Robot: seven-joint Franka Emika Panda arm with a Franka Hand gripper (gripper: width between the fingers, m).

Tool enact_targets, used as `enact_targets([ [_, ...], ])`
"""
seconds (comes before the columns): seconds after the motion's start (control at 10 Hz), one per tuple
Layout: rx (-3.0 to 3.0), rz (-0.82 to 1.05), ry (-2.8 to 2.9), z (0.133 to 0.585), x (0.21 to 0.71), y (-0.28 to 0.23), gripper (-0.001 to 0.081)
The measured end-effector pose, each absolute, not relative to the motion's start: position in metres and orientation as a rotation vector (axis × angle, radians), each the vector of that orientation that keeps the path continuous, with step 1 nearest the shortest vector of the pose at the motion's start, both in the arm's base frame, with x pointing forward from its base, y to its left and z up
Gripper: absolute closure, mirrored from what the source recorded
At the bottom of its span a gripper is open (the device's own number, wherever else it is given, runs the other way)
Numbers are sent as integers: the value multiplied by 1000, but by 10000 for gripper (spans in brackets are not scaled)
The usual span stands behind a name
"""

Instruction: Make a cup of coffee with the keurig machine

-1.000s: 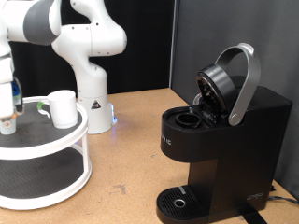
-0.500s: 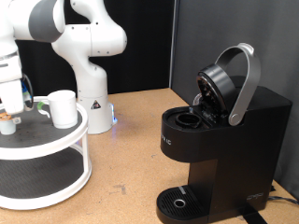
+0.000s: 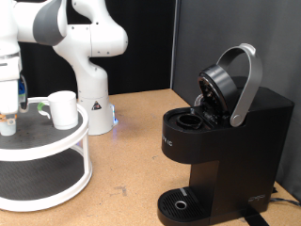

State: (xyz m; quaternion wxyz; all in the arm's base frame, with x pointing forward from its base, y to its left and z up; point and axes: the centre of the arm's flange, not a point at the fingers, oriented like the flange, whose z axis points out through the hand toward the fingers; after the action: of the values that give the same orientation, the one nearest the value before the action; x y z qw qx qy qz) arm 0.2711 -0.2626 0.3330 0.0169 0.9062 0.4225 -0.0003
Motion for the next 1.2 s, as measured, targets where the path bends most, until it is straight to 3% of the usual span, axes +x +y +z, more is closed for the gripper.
enact_targets([
  [1.2, 2762, -19, 1254, 329, 276, -267, 3],
])
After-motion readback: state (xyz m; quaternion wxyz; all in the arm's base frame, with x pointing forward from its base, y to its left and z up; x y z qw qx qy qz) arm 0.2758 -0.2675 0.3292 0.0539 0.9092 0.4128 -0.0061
